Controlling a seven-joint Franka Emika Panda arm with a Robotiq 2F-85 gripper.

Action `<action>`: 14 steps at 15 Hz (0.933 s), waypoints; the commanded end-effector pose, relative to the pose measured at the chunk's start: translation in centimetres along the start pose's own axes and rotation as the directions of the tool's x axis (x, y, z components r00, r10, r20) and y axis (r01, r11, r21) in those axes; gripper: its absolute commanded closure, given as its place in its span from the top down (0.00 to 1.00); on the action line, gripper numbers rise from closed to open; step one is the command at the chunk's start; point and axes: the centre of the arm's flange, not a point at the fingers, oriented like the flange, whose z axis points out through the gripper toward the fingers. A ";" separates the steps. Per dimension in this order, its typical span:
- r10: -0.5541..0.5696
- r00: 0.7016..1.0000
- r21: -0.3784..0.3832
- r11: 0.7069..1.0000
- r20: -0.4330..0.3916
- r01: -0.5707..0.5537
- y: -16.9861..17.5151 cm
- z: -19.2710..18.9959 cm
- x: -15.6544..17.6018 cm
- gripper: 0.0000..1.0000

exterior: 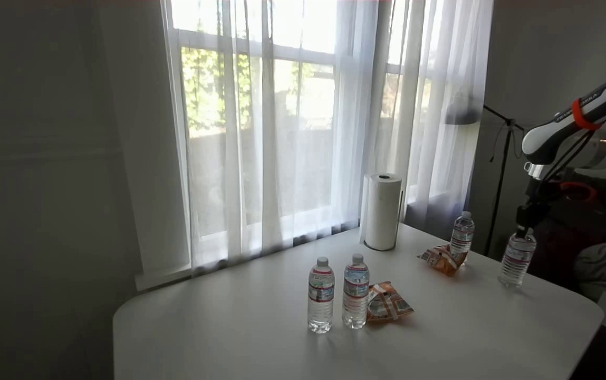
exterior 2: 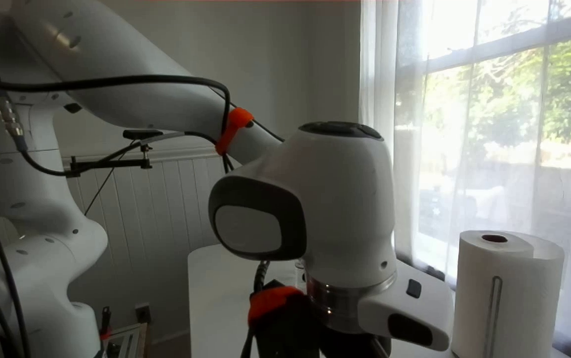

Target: Move two water bottles and the two packets to the right

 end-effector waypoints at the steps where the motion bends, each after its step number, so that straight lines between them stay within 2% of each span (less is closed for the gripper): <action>1: 0.028 0.999 -0.010 1.000 -0.024 -0.029 1.6 -0.4 0.8 0.08; 2: 0.037 0.999 -0.007 0.999 -0.026 -0.037 1.8 -0.2 0.8 0.08; 3: 0.048 0.999 -0.002 0.999 -0.026 -0.048 1.8 0.0 1.0 0.53; 5: 0.054 0.998 0.012 0.998 -0.022 -0.054 1.6 -0.2 1.1 0.64; 8: 0.056 0.997 -0.001 0.998 -0.046 -0.056 0.8 -2.1 1.7 0.87; 10: 0.062 0.996 -0.011 0.998 -0.066 -0.062 -0.3 -3.6 2.1 0.98; 14: 0.062 0.994 -0.016 0.998 -0.090 -0.063 -4.5 -5.9 3.3 1.00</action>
